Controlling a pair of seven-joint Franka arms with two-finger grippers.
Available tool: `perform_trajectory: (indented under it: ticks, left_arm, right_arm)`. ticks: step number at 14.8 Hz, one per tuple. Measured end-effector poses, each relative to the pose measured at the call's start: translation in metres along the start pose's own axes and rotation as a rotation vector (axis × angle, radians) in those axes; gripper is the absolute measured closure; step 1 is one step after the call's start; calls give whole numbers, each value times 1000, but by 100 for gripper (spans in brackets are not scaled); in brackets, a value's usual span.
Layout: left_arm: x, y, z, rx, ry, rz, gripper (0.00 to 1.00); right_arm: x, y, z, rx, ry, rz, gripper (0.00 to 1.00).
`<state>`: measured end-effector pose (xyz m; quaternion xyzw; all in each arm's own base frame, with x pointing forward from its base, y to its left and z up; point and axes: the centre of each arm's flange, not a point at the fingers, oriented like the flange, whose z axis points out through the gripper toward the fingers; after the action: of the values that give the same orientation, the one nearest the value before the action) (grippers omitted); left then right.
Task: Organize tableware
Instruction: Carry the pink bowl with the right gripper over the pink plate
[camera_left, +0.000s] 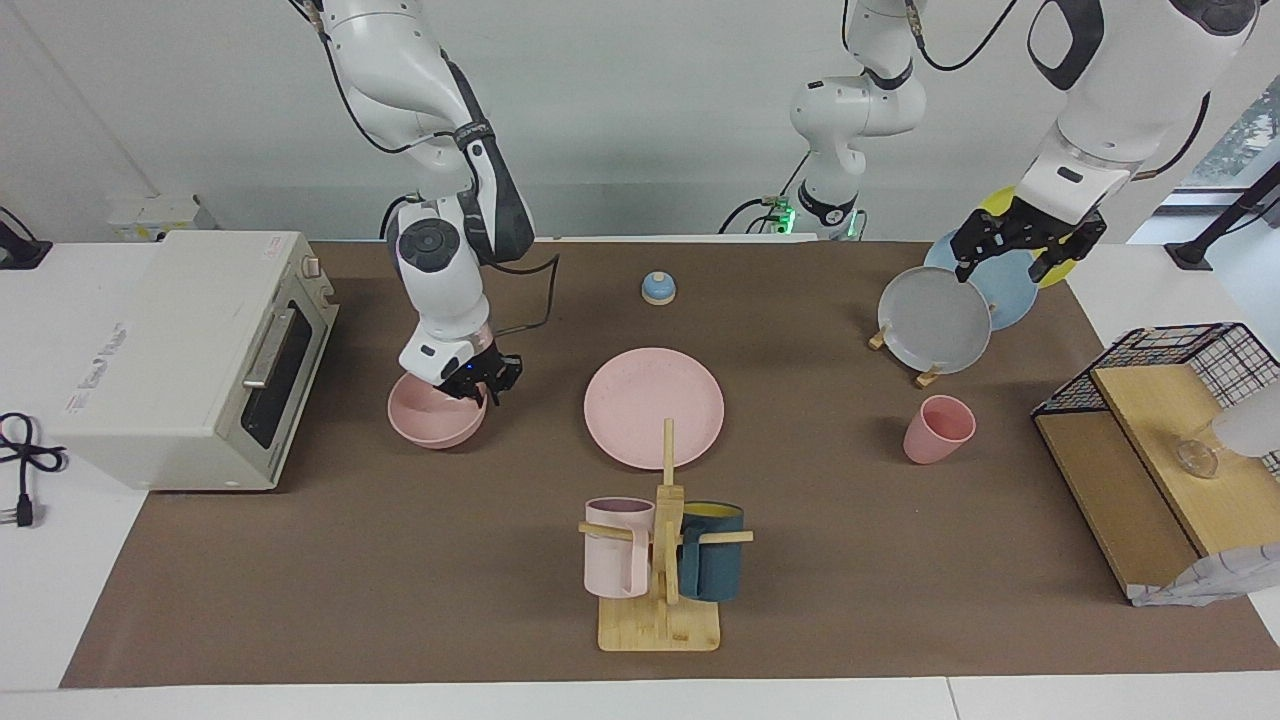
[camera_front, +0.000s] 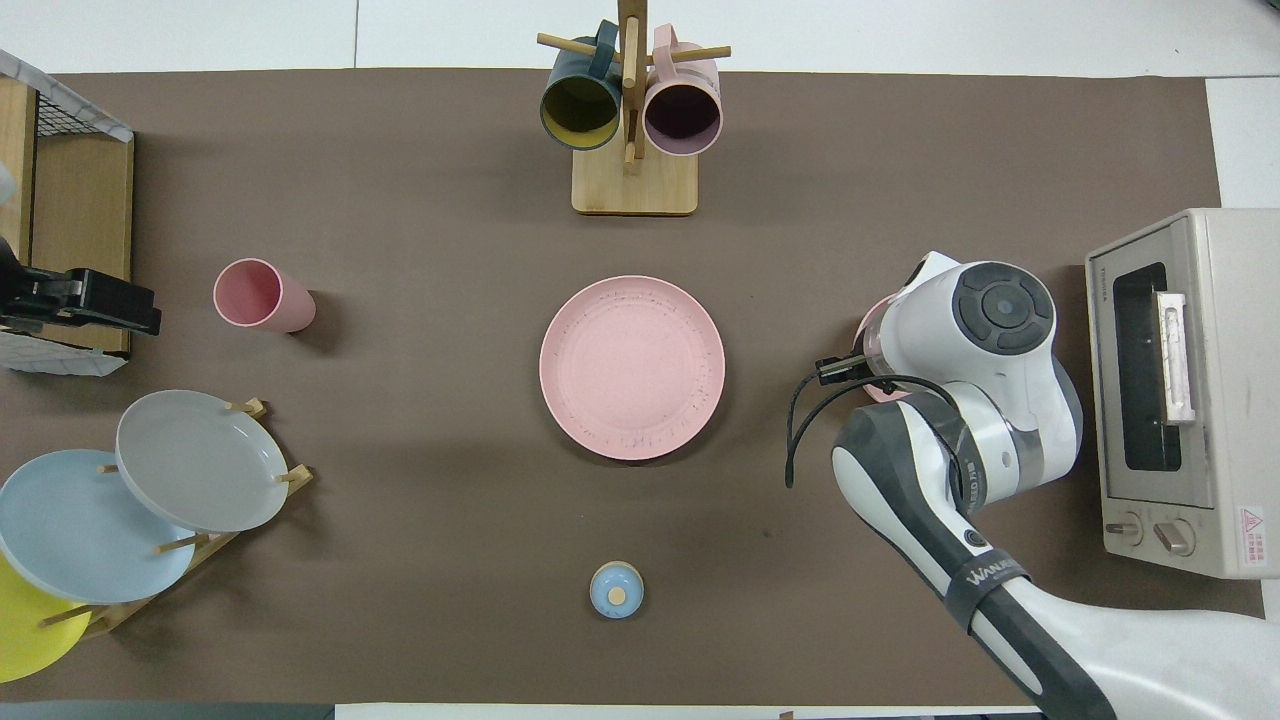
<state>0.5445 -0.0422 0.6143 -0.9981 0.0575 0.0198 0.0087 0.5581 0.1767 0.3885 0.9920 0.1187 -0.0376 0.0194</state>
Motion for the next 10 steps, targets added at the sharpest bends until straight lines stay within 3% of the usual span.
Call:
perform_trajectory:
  ticks: [4,8,10]
  left_arm:
    - [-2,-1,1,-1,-17,-3,0]
    - [-4,-3,-2,-1,-12,-6,0]
    - [-3,-4,-1,0,-4,-12,0]
  right_arm:
    - [24,-107,-67,-23,48,107,96]
    - [32,-254,-60,15,83,222,96]
    - [42,-290,-36,13,109,250,96]
